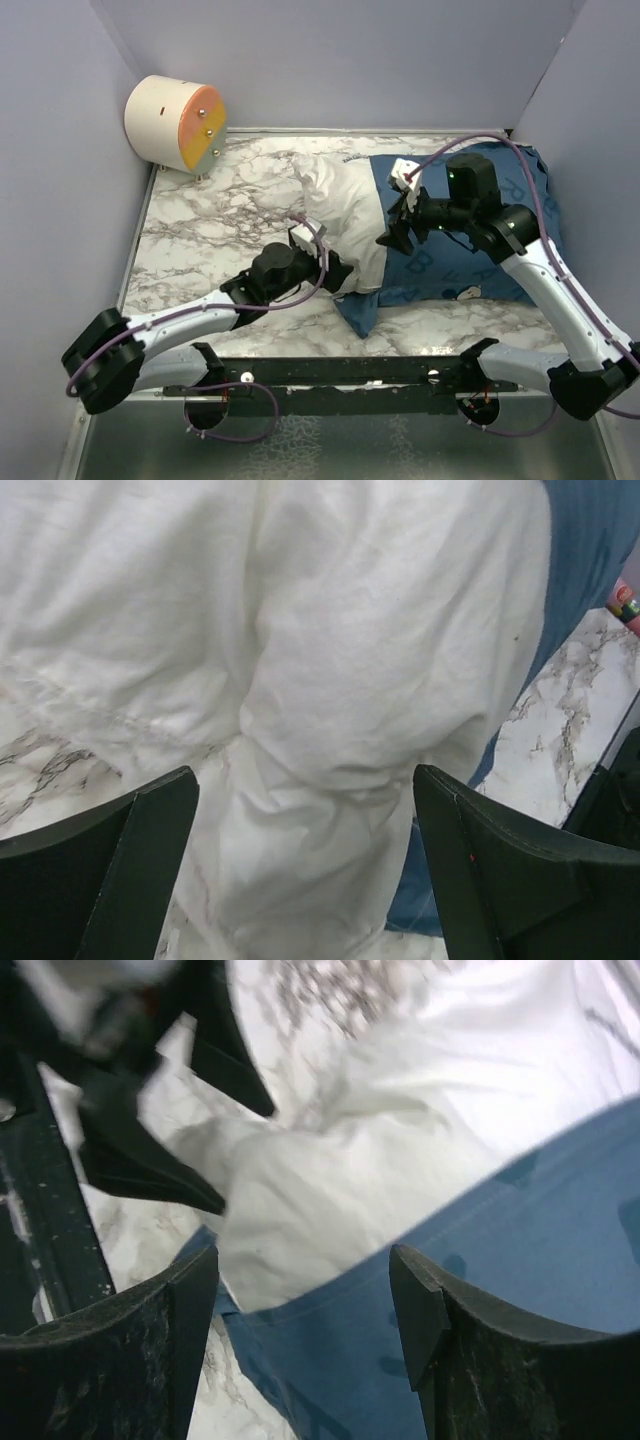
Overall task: Put the pillow into the pillowcase
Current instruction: Stuff the pillow into the pillowcase.
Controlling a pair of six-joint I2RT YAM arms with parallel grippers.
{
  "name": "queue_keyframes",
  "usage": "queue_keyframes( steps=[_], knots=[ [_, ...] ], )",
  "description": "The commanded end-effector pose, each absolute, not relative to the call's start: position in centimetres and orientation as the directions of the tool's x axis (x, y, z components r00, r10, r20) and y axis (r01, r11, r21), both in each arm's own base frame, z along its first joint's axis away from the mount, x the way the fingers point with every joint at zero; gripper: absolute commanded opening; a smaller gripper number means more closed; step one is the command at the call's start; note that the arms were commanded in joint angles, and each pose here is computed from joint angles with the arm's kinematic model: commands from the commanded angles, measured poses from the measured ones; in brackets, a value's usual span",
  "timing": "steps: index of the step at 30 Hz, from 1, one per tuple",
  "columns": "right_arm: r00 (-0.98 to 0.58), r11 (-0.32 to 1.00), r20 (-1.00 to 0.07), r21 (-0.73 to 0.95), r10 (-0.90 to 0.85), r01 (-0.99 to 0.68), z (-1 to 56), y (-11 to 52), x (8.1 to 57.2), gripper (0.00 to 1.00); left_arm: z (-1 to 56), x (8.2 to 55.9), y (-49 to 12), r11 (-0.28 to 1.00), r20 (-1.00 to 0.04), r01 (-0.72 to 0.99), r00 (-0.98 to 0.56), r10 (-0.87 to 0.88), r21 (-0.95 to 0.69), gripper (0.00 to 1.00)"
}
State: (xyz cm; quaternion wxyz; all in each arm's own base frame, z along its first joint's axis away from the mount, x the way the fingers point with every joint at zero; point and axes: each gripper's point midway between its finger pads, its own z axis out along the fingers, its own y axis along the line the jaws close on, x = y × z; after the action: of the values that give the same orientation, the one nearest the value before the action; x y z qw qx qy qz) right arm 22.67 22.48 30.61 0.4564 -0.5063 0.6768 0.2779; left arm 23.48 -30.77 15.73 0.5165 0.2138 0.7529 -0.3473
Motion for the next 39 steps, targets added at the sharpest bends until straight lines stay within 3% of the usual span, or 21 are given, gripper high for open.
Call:
queue_keyframes(
  steps=[1,7,11,14,19,21,22,25,26,32,39],
  knots=[
    [-0.233,0.607,-0.860,-0.107,-0.454,-0.787,29.0,19.8,27.6,0.68,16.6,21.1,-28.2,0.659,-0.899,0.677,-0.439,0.006,-0.326,0.93],
    [-0.282,0.710,-0.827,-0.184,-0.485,-0.680,27.5,17.9,30.3,0.65,23.1,20.8,-27.6,0.622,-0.904,0.682,-0.413,-0.106,-0.385,0.94],
    [-0.306,0.725,-0.810,-0.200,-0.501,-0.659,26.4,17.5,31.0,0.51,25.9,22.4,-29.3,0.603,-0.901,0.683,-0.406,-0.155,-0.412,0.94],
    [-0.329,0.718,-0.793,-0.185,-0.513,-0.671,25.0,17.7,31.0,0.40,25.7,24.5,-31.3,0.619,-0.900,0.674,-0.415,-0.135,-0.404,0.96],
    [-0.322,0.695,-0.809,-0.141,-0.492,-0.705,25.6,18.6,30.2,0.42,21.9,28.0,-34.5,0.660,-0.883,0.646,-0.466,-0.055,-0.382,0.96],
    [-0.299,0.674,-0.829,-0.120,-0.472,-0.729,27.0,19.1,29.6,0.45,19.6,28.7,-35.1,0.672,-0.866,0.631,-0.499,-0.029,-0.387,0.89],
    [-0.291,0.661,-0.839,-0.105,-0.460,-0.743,27.5,19.4,29.2,0.47,18.8,29.0,-35.3,0.672,-0.858,0.626,-0.514,-0.027,-0.396,0.81],
    [-0.297,0.624,-0.851,-0.045,-0.433,-0.780,27.8,20.3,28.1,0.52,17.5,29.1,-36.2,0.633,-0.832,0.625,-0.551,-0.055,-0.456,0.45],
    [-0.310,0.618,-0.848,-0.028,-0.431,-0.785,27.3,20.4,28.0,0.54,17.4,29.0,-36.7,0.610,-0.829,0.635,-0.555,-0.067,-0.475,0.38],
    [-0.374,0.656,-0.799,-0.035,-0.472,-0.754,23.5,19.9,29.4,0.60,17.2,27.9,-39.4,0.464,-0.801,0.686,-0.591,-0.094,-0.560,0.21],
    [-0.381,0.732,-0.750,-0.199,-0.542,-0.651,21.7,16.8,32.0,0.55,15.5,27.4,-40.3,0.417,-0.777,0.686,-0.623,-0.085,-0.596,0.07]
  ],
)
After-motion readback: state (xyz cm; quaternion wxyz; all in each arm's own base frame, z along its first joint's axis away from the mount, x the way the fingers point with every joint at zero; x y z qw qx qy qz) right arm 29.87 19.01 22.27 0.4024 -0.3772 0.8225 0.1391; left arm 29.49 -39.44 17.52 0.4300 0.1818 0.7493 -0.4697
